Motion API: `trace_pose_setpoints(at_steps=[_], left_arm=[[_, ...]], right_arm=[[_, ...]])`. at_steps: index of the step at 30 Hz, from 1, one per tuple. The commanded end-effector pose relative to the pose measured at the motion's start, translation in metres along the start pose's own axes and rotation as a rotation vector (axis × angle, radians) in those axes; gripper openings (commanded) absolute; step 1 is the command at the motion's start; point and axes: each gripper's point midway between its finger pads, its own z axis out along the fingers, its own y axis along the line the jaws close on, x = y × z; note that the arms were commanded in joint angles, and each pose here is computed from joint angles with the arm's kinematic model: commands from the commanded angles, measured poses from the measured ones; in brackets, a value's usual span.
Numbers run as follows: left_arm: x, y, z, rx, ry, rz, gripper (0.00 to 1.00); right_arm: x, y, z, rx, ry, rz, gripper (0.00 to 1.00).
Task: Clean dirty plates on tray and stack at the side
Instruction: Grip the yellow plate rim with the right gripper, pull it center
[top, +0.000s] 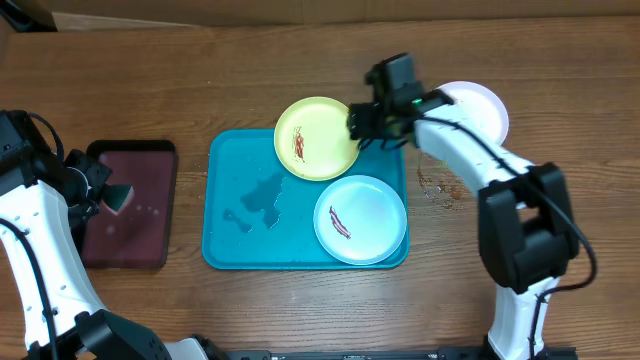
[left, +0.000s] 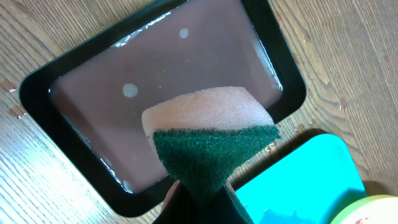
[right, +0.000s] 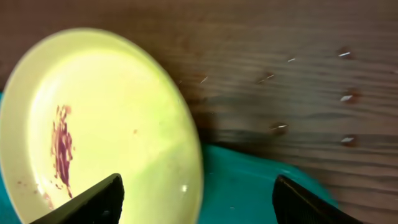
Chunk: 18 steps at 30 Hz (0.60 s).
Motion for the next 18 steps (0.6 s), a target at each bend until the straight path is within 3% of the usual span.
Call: trace_pose_setpoints(at_steps=[1, 8, 11, 18], left_arm=[[-0.001, 0.000, 0.001, 0.004, 0.004, 0.011, 0.04], [0.000, 0.001, 0.001, 0.002, 0.006, 0.011, 0.04], [0.000, 0.001, 0.001, 0.003, 0.006, 0.011, 0.04], [0.000, 0.001, 0.001, 0.002, 0.007, 0.011, 0.04]], right_arm=[[0.008, -0.003, 0.017, 0.079, 0.003, -0.023, 0.75], [0.010, -0.001, 0.020, 0.080, 0.009, -0.029, 0.63], [0.012, -0.001, 0.022, 0.078, 0.014, -0.029, 0.49], [0.023, 0.006, 0.032, 0.031, 0.055, -0.027, 0.31]])
